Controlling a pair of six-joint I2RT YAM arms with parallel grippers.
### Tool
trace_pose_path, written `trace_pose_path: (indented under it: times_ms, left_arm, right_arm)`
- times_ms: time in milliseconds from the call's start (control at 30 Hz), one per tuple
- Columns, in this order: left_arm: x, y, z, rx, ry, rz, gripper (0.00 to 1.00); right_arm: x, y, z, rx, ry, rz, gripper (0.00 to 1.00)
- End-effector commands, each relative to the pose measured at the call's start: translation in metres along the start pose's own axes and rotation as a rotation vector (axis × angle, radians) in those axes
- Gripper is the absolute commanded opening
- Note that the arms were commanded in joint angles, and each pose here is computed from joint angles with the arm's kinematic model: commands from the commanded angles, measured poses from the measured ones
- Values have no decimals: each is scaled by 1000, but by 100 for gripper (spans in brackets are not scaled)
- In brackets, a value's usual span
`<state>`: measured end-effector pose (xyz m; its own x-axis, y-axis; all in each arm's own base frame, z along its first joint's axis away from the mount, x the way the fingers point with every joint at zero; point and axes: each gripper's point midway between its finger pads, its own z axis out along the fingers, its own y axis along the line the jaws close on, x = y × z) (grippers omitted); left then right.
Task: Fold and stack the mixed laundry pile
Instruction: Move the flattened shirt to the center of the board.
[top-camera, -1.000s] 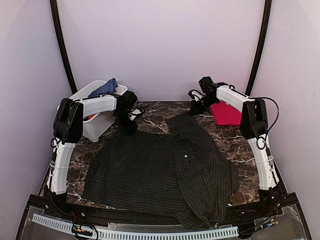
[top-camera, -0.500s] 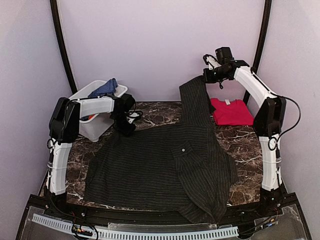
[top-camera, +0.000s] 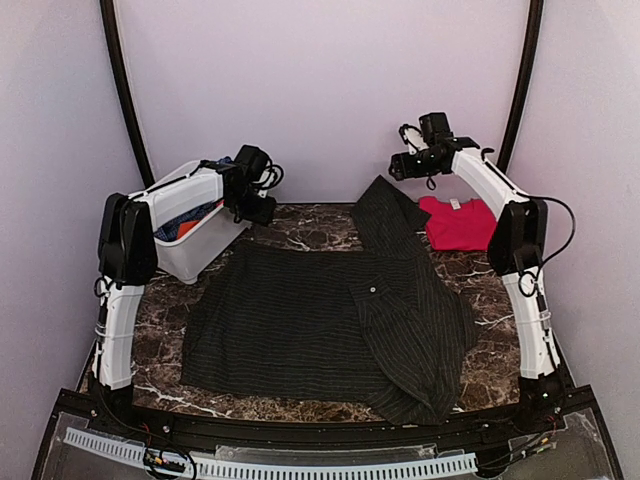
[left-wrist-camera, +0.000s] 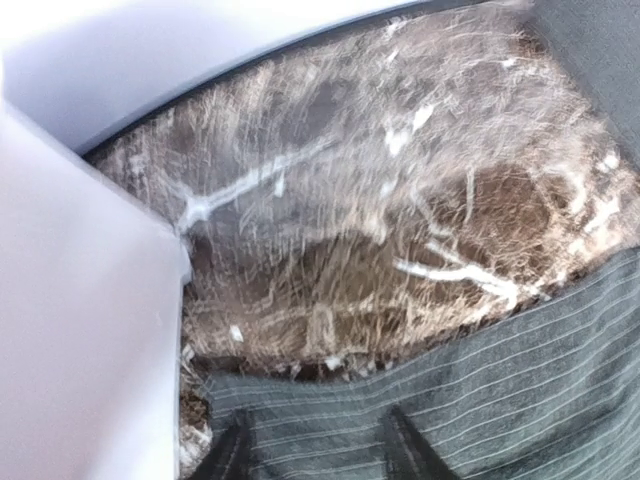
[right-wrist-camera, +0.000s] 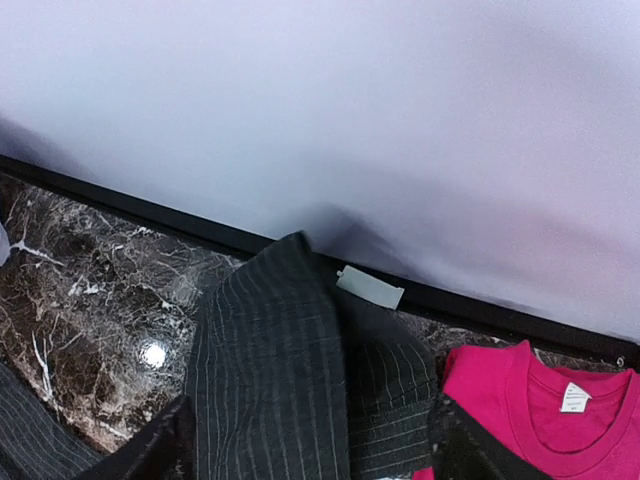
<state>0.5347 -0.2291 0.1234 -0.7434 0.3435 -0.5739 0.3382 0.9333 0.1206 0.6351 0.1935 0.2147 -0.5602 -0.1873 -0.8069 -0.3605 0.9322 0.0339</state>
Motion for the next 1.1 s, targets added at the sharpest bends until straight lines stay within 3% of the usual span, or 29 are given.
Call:
trace_pose_path:
  times_ms: [0, 200, 233, 267, 300, 333, 367, 467, 567, 733, 1067]
  left_arm:
    - [-15, -6, -27, 72, -25, -43, 52]
    - [7, -27, -84, 227, -29, -79, 65]
    - [31, -34, -78, 245, 22, -85, 65]
    - [29, -34, -96, 255, -20, -94, 65]
    - [58, -41, -88, 265, 41, -106, 65]
    - [55, -42, -103, 278, -2, -118, 64]
    - [82, -50, -97, 294, 56, -126, 64]
    - [111, -59, -103, 298, 83, -135, 63]
    - [142, -65, -92, 272, 157, -150, 62]
    - [147, -68, -71, 262, 170, -189, 60]
    - [161, -66, -27, 194, 249, -220, 58]
  right_arm:
    - [-18, 2, -49, 1, -12, 1, 82]
    - [42, 57, -124, -234, 121, 155, 78]
    - [73, 70, -131, -271, 180, 179, 77]
    - [90, 85, -143, -312, 204, 177, 76]
    - [107, 98, -153, -332, 229, 171, 75]
    - [128, 106, -161, -332, 269, 175, 75]
    - [150, 116, -167, -350, 313, 181, 74]
    - [208, 127, -178, -350, 435, 224, 72]
    - [254, 121, -167, -302, 520, 248, 71]
    - [295, 99, -126, -185, 620, 220, 66]
    - [300, 70, -60, -94, 685, 174, 60]
